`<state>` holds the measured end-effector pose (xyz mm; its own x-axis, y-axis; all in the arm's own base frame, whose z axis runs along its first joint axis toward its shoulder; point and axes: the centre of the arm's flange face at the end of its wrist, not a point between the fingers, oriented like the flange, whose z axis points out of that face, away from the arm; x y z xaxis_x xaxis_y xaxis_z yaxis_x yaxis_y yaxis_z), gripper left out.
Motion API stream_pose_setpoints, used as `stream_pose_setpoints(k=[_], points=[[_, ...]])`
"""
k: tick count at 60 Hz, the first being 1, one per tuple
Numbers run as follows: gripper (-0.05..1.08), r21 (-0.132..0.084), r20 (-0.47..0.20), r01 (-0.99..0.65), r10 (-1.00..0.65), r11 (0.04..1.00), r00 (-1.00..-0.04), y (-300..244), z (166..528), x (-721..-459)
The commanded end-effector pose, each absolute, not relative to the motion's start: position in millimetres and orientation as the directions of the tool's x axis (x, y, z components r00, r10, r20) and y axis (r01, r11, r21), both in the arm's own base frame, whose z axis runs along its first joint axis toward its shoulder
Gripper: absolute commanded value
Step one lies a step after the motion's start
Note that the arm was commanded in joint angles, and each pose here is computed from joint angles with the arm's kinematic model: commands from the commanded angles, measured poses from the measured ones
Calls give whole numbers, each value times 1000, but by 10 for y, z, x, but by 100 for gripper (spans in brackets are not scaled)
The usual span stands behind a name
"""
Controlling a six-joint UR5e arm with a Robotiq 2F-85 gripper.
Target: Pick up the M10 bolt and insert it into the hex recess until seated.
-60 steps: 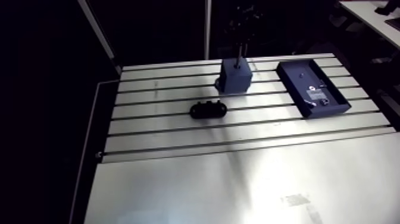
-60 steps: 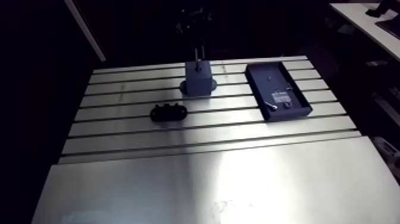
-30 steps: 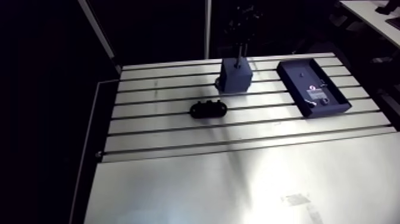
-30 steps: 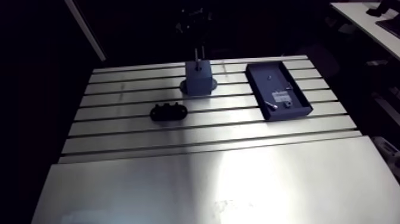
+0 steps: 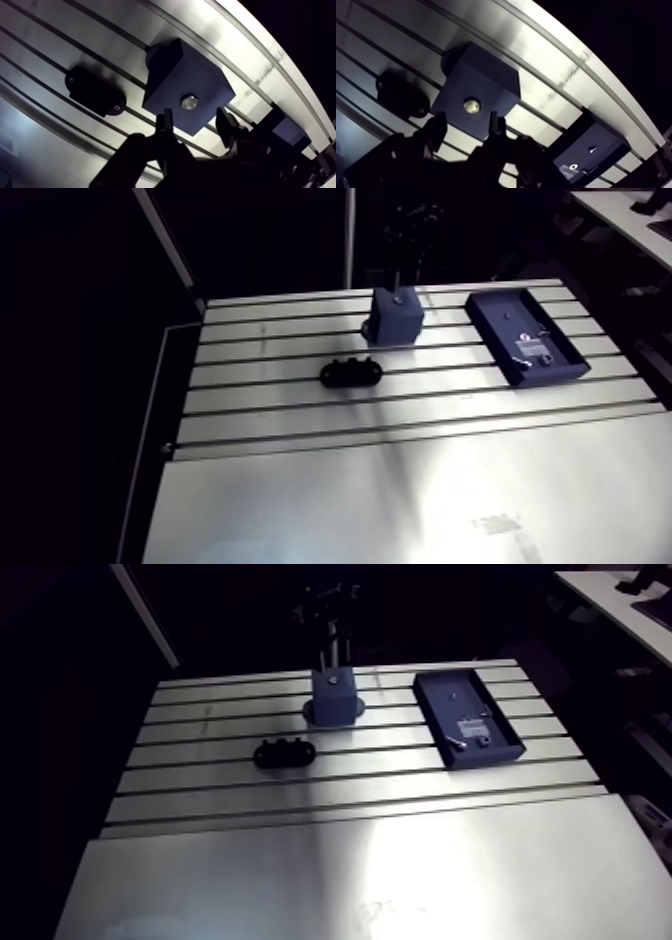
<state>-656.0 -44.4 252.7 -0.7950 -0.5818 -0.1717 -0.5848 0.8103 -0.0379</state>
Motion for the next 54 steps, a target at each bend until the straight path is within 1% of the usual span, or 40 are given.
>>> stream_pose_setpoints(k=[1,3,6,12,13,14,15,16,17,18,20,22,24,25,26,27,28,33,35,36,37,38,39,40,41,42,43,44,45,46,48,51,52,53,54], points=[[1,-30,-163,-582,-578,813,-799,-445,2532,-6564],[1,-26,-154,-580,-576,814,-803,-438,2548,-6572],[1,-26,-146,-579,-576,815,-804,-442,2567,-6574],[1,-19,-136,-550,-547,835,-826,-437,2608,-6578],[1,-13,-132,-530,-527,848,-840,-430,2640,-6579],[1,-13,-132,-530,-527,848,-840,-430,2640,-6579],[1,-7,-128,-510,-506,860,-853,-429,2678,-6572],[1,-7,-128,-510,-506,860,-853,-429,2678,-6572],[1,-1,-123,-489,-485,873,-866,-430,2717,-6565],[1,-1,-123,-489,-485,873,-866,-430,2717,-6565],[1,10,-114,-449,-445,894,-888,-433,2795,-6550],[1,10,-114,-449,-445,894,-888,-433,2795,-6550],[1,22,-103,-408,-404,913,-909,-437,2914,-6514],[1,22,-103,-408,-404,913,-909,-437,2914,-6514],[1,29,-97,-378,-374,925,-922,-448,2986,-6491],[1,29,-97,-378,-374,925,-922,-448,2986,-6491],[1,34,-96,-342,-338,939,-936,-452,3049,-6460],[2,37,-108,-262,-257,964,-960,-449,3127,-6403],[7,35,-126,-183,-177,982,-976,-430,3134,-6373],[7,35,-126,-183,-177,982,-976,-430,3134,-6373],[14,35,-133,-140,-134,989,-982,-397,3109,-6365],[14,35,-133,-140,-134,989,-982,-397,3109,-6365],[29,36,-134,-91,-85,995,-987,-354,3089,-6370],[29,36,-134,-91,-85,995,-987,-354,3089,-6370],[49,29,-135,-36,-31,999,-990,-310,3070,-6373],[49,29,-135,-36,-31,999,-990,-310,3070,-6373],[69,19,-134,9,12,1000,-991,-282,3057,-6377],[69,19,-134,9,12,1000,-991,-282,3057,-6377],[84,5,-134,43,43,999,-990,-268,3040,-6386],[84,5,-134,43,43,999,-990,-268,3040,-6386],[99,-11,-133,52,50,999,-990,-279,3003,-6383],[101,-10,-136,54,52,998,-989,-262,2990,-6383],[103,-16,-137,59,57,998,-989,-240,2987,-6383],[103,-16,-137,59,57,998,-989,-240,2987,-6383],[105,-16,-140,61,59,998,-988,-210,2966,-6386]])
